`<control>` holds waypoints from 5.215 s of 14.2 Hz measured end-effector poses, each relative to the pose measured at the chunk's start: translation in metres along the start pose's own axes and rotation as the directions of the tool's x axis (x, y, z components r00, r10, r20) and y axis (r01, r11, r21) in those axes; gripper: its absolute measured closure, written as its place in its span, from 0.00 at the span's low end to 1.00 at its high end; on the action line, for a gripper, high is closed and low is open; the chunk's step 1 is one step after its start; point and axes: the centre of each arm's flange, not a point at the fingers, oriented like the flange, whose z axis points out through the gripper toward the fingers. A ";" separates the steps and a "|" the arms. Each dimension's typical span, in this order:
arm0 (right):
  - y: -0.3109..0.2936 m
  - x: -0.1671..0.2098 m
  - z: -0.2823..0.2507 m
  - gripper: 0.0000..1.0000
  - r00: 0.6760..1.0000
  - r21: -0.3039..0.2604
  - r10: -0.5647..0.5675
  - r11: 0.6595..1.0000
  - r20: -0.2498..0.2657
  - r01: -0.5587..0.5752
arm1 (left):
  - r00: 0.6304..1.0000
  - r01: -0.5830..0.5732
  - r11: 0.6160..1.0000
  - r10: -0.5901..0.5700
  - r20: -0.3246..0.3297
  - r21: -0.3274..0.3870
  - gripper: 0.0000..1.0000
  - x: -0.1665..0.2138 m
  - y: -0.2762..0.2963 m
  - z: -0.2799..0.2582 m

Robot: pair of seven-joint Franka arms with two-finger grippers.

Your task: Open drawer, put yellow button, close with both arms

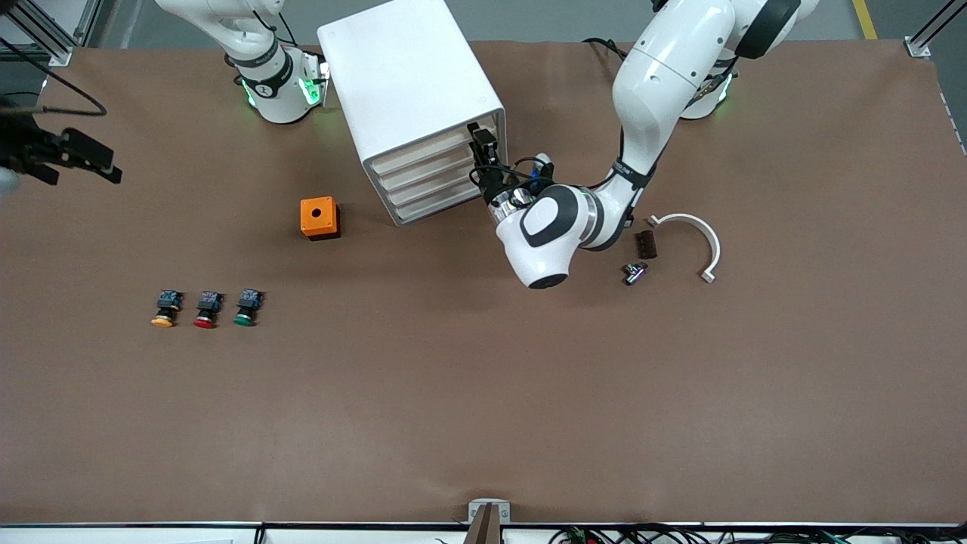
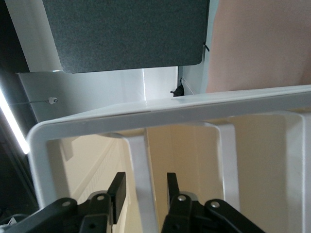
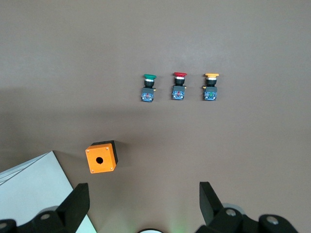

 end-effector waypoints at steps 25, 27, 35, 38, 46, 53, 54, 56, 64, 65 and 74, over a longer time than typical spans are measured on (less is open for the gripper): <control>0.147 0.063 0.358 0.00 0.988 -0.105 0.011 0.994 -0.152 -0.028 | 0.972 0.044 0.999 -0.042 0.232 -0.001 0.90 0.054 0.011 -0.126; 0.147 0.064 0.370 0.00 0.989 -0.104 0.010 0.994 -0.150 -0.026 | 0.970 0.045 0.999 -0.042 0.241 -0.010 0.90 0.056 0.011 -0.132; 0.148 0.066 0.400 0.00 0.992 -0.097 0.010 0.995 -0.125 -0.023 | 0.963 0.056 0.997 -0.040 0.267 -0.054 0.57 0.067 0.015 -0.152; 0.152 0.065 0.406 0.00 0.992 -0.096 0.015 0.995 -0.122 -0.027 | 0.971 0.002 0.994 0.025 0.240 -0.110 0.24 0.070 0.013 -0.159; 0.158 0.063 0.406 0.44 0.993 -0.099 -0.005 0.995 -0.119 -0.007 | 0.881 -0.400 0.874 0.449 0.146 -0.275 0.00 0.054 -0.045 -0.202; 0.154 0.068 0.398 0.59 0.998 -0.070 0.001 0.998 -0.064 -0.006 | 0.578 -0.798 0.454 0.764 -0.288 -0.396 0.00 0.070 -0.076 -0.241; 0.150 0.073 0.386 0.59 0.999 -0.043 0.017 0.999 -0.038 -0.019 | 0.520 -0.836 0.369 0.770 -0.370 -0.407 0.00 0.069 -0.092 -0.247; 0.132 0.086 0.340 0.59 0.999 0.003 0.029 1.000 0.016 -0.029 | 0.427 -0.884 0.223 0.744 -0.514 -0.411 0.00 0.063 -0.124 -0.255; -0.059 0.064 0.127 0.59 0.954 0.024 0.279 0.959 0.108 -0.283 | 0.294 -0.944 -0.011 0.426 -0.856 -0.330 0.00 0.023 -0.139 -0.252; -0.078 0.054 0.113 0.59 0.942 0.025 0.317 0.947 0.112 -0.321 | 0.283 -0.949 -0.014 0.395 -0.874 -0.313 0.00 0.019 -0.137 -0.249; -0.286 -0.044 0.064 0.59 0.808 -0.024 0.585 0.810 0.068 -0.585 | 0.214 -0.973 -0.030 0.264 -0.941 -0.230 0.00 -0.001 -0.139 -0.232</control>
